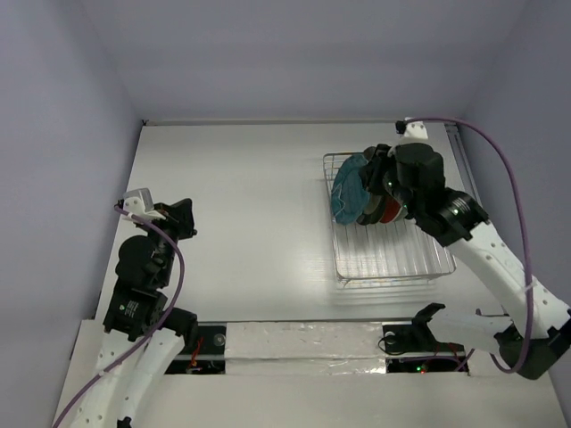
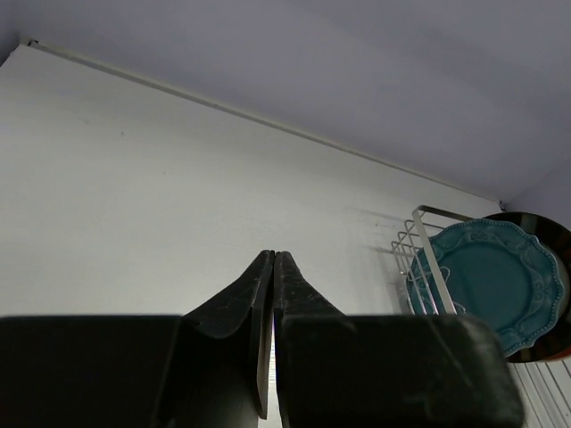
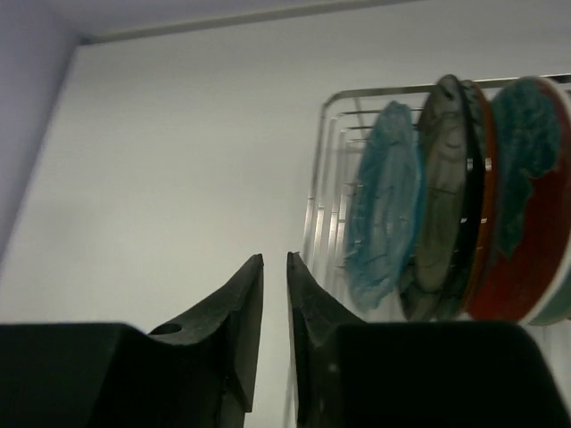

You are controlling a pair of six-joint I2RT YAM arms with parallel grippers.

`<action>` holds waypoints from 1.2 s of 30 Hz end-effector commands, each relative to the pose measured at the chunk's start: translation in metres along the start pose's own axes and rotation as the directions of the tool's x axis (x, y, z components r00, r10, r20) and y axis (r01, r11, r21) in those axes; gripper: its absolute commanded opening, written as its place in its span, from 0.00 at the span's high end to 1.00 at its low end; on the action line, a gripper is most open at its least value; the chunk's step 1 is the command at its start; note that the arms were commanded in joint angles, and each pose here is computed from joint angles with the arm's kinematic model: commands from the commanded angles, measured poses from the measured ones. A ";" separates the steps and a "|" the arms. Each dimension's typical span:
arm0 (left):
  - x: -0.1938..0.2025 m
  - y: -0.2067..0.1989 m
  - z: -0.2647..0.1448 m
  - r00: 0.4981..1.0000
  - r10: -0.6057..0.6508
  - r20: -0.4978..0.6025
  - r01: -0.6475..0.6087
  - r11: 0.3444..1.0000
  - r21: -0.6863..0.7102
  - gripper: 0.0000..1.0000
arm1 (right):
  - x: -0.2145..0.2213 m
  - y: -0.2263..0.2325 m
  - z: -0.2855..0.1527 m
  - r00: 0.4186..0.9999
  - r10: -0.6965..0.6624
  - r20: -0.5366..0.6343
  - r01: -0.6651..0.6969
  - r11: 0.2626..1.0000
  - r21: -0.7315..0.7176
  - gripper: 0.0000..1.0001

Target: Unload the plates from the dish rack

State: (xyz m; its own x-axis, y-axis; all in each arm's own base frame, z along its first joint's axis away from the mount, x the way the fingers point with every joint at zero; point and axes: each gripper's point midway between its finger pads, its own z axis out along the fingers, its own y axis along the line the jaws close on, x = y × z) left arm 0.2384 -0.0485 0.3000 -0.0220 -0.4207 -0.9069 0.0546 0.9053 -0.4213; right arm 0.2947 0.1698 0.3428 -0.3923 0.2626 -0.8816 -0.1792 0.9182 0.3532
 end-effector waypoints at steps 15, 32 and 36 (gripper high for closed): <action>0.001 0.000 0.005 1.000 -0.006 0.005 0.006 1.000 0.000 0.68 | 0.031 -0.065 0.071 0.978 -0.160 -0.137 0.204 0.876 0.436 0.52; 0.001 0.000 0.005 1.000 -0.006 0.005 0.006 1.000 0.000 0.64 | 0.076 -0.102 0.114 0.966 -0.131 -0.223 0.224 0.852 0.473 0.54; 0.002 0.000 0.005 1.000 -0.006 0.003 0.006 1.000 -0.001 0.64 | 0.079 -0.100 0.124 0.967 -0.136 -0.214 0.223 0.859 0.460 0.61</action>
State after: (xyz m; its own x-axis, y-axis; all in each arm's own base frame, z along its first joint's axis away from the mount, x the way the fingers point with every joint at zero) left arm 0.2410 -0.0497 0.2944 -0.0432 -0.4189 -0.9070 0.0452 0.9061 -0.4206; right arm 0.3769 0.1272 0.1909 -0.6050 0.0372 -0.7953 0.1791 0.9797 -0.0905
